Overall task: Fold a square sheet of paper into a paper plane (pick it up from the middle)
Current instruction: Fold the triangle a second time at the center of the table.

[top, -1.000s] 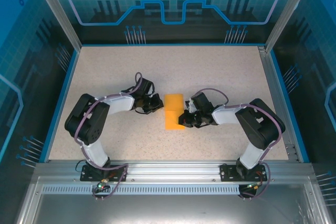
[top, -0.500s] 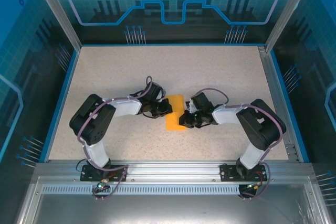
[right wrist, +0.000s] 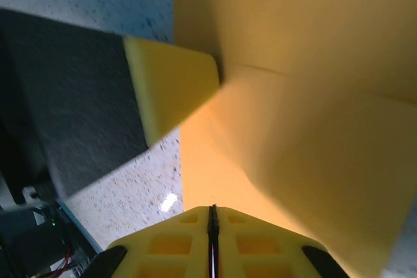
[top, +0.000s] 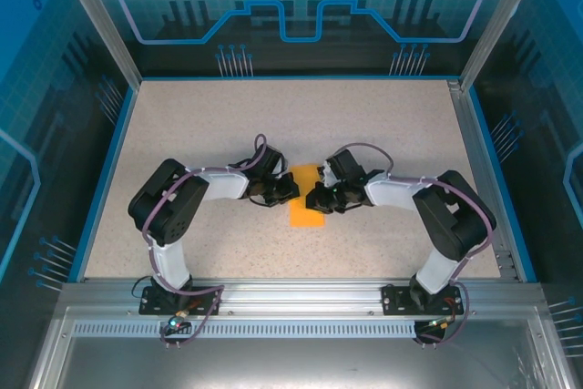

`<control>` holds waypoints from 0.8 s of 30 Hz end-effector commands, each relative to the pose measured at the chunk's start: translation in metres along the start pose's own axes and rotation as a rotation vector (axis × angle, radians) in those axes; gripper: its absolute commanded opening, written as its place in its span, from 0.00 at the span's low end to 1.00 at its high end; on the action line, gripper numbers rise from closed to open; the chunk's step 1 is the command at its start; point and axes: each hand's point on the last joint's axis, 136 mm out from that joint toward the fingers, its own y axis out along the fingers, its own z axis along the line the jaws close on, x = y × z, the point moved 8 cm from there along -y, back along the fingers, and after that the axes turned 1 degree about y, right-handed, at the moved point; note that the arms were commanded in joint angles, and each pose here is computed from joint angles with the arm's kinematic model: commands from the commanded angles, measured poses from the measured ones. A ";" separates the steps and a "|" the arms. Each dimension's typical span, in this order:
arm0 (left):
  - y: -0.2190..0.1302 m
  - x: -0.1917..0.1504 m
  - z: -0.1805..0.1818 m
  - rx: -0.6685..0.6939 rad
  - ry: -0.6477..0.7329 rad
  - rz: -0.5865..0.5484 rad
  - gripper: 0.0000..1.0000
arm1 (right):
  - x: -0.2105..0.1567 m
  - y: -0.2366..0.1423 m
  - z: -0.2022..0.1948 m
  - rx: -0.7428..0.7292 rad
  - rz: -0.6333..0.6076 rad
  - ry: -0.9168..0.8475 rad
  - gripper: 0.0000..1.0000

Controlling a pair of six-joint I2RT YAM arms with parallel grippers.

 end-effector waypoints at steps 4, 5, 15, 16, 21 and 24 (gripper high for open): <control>0.014 -0.015 0.034 0.144 -0.060 0.054 0.05 | 0.006 0.026 0.000 -0.002 0.073 -0.001 0.10; 0.014 -0.015 0.035 0.145 -0.062 0.054 0.05 | 0.005 0.029 -0.005 -0.023 0.077 0.010 0.10; 0.013 -0.017 0.043 0.180 -0.075 0.051 0.03 | -0.024 0.025 -0.042 -0.048 0.096 0.066 0.12; 0.014 -0.018 0.044 0.187 -0.078 0.054 0.03 | -0.026 0.023 -0.044 -0.049 0.094 0.069 0.12; 0.017 -0.018 0.048 0.199 -0.086 0.063 0.02 | -0.039 0.013 -0.053 -0.049 0.087 0.077 0.13; 0.016 -0.019 0.050 0.208 -0.093 0.060 0.02 | -0.047 0.006 -0.059 -0.055 0.082 0.081 0.14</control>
